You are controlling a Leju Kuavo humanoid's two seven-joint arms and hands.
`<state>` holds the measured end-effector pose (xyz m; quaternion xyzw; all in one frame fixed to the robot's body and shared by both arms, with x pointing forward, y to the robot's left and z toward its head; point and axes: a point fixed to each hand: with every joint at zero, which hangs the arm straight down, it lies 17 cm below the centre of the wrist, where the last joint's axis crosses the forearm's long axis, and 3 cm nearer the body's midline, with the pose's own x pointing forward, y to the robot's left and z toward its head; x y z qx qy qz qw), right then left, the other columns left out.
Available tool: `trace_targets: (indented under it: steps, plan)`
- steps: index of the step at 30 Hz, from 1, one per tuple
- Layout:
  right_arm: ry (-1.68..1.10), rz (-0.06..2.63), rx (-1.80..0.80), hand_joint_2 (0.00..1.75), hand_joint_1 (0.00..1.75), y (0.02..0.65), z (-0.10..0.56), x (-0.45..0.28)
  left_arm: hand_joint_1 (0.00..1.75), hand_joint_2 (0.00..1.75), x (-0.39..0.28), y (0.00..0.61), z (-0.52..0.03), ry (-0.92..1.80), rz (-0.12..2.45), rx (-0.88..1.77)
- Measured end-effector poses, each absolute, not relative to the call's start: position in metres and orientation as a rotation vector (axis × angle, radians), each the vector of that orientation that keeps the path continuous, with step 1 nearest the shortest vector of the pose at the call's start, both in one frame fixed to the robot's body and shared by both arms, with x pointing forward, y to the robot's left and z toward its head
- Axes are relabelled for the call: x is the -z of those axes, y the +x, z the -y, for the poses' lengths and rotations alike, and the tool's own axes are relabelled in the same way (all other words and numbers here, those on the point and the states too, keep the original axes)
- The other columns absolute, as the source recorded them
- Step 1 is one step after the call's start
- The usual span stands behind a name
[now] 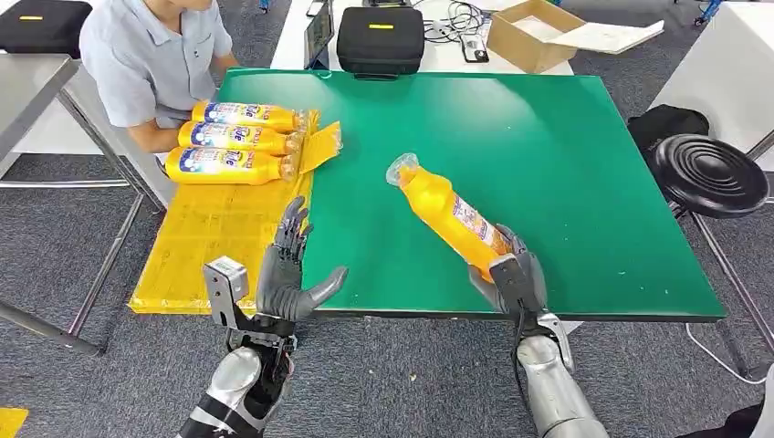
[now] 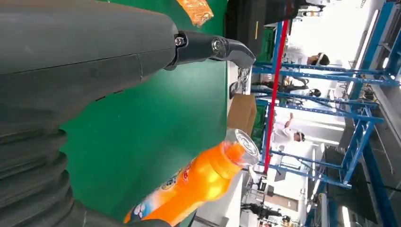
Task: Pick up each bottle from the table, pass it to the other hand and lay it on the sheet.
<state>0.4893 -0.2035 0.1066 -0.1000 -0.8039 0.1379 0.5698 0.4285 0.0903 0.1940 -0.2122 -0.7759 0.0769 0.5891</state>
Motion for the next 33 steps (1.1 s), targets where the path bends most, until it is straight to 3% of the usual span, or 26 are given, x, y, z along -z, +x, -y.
trace_targets:
  steps: [7,17,29,33]
  plan:
    - [-0.135,2.062,-0.163,1.75,1.75,0.464,0.188,-0.167,0.0,1.75,-0.171,0.402,-0.043,-0.663,1.704,-0.039]
    - [0.206,2.096,-0.5,1.75,1.75,0.411,0.056,-0.177,0.0,1.75,-0.205,0.366,-0.008,-0.868,1.789,0.072]
    - [0.286,2.112,-0.604,1.75,1.75,0.391,0.021,-0.176,0.0,1.75,-0.207,0.364,-0.015,-0.953,1.74,-0.004]
    - [0.345,2.123,-0.635,1.75,1.75,0.378,0.001,-0.181,0.0,1.75,-0.21,0.371,-0.031,-0.867,1.819,-0.058]
